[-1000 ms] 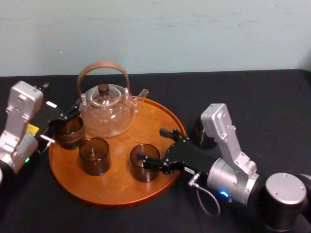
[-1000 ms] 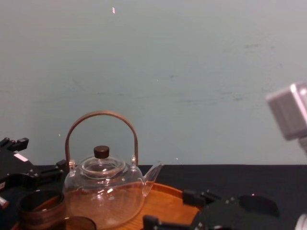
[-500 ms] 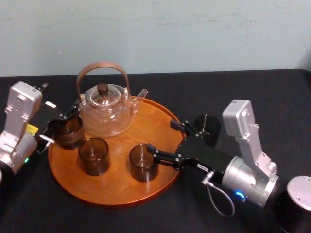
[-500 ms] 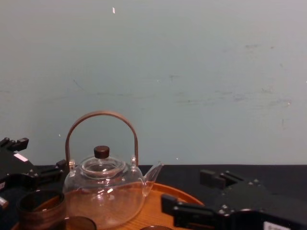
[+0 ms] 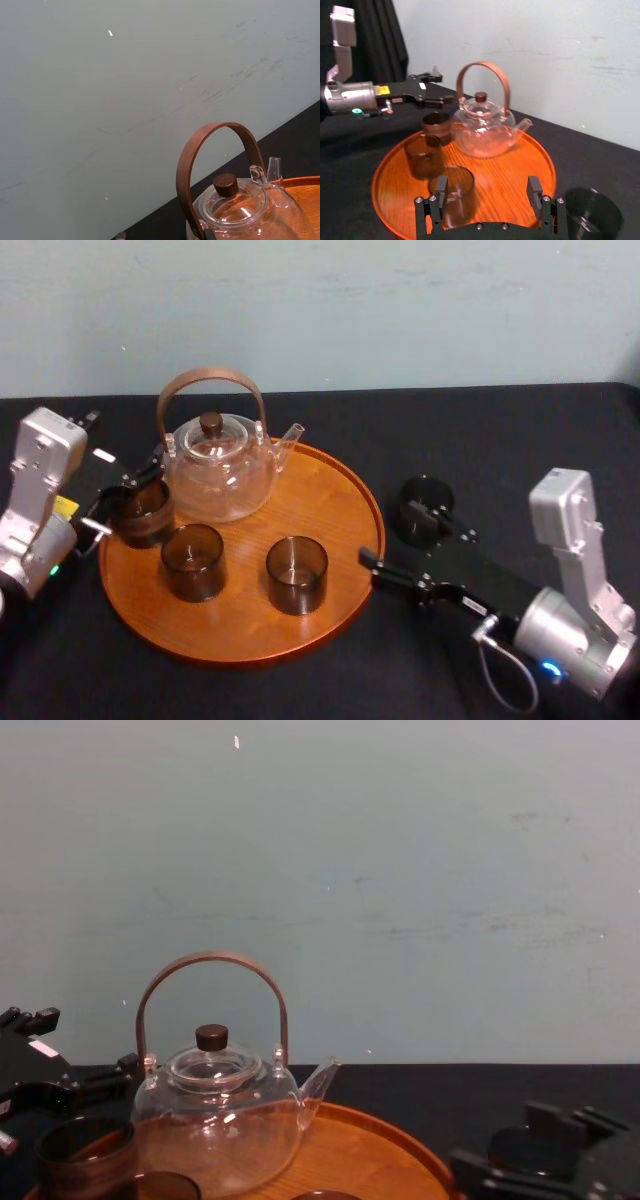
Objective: Pick up the glass from the table and place it on the tray.
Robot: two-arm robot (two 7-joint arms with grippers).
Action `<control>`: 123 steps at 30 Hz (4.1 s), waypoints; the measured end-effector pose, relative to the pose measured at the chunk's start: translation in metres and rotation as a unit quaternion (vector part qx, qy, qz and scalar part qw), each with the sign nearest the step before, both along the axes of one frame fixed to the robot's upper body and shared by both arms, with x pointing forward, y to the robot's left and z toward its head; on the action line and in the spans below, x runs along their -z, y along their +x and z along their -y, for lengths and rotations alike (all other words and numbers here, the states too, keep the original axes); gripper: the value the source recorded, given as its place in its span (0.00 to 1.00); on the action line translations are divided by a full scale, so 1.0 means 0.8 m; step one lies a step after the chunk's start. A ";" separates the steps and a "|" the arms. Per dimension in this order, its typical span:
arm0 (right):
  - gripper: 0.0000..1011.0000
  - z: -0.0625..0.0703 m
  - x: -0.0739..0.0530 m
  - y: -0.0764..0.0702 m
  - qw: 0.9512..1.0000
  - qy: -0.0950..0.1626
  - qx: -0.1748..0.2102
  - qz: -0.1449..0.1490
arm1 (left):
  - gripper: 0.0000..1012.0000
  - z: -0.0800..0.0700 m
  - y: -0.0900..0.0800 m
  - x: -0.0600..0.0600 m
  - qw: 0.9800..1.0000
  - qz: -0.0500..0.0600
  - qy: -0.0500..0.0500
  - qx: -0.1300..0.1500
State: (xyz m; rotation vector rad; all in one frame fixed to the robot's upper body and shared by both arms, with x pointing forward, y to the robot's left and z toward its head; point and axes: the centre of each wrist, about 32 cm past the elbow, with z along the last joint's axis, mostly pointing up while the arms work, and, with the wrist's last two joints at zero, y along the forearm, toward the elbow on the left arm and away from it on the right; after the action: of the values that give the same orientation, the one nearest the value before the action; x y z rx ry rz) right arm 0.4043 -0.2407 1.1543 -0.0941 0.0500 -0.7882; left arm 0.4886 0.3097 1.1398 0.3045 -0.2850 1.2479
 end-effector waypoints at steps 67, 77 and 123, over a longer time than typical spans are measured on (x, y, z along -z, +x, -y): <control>0.99 0.041 0.049 0.087 0.994 -0.036 0.087 -0.063 | 0.99 0.000 0.000 0.000 1.000 0.000 0.000 0.000; 0.99 0.042 0.050 0.095 0.993 -0.035 0.095 -0.065 | 0.99 0.000 0.000 0.000 1.000 0.000 0.000 0.000; 0.99 0.032 0.065 0.127 0.993 -0.039 0.095 -0.066 | 0.99 0.000 0.000 0.000 1.000 0.000 0.000 0.000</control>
State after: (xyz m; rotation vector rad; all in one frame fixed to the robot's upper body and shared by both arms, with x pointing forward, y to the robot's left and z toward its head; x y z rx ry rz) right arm 0.5057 -0.2665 1.1020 -0.2185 0.1542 -0.9740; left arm 0.4886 0.3097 1.1398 0.3045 -0.2851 1.2479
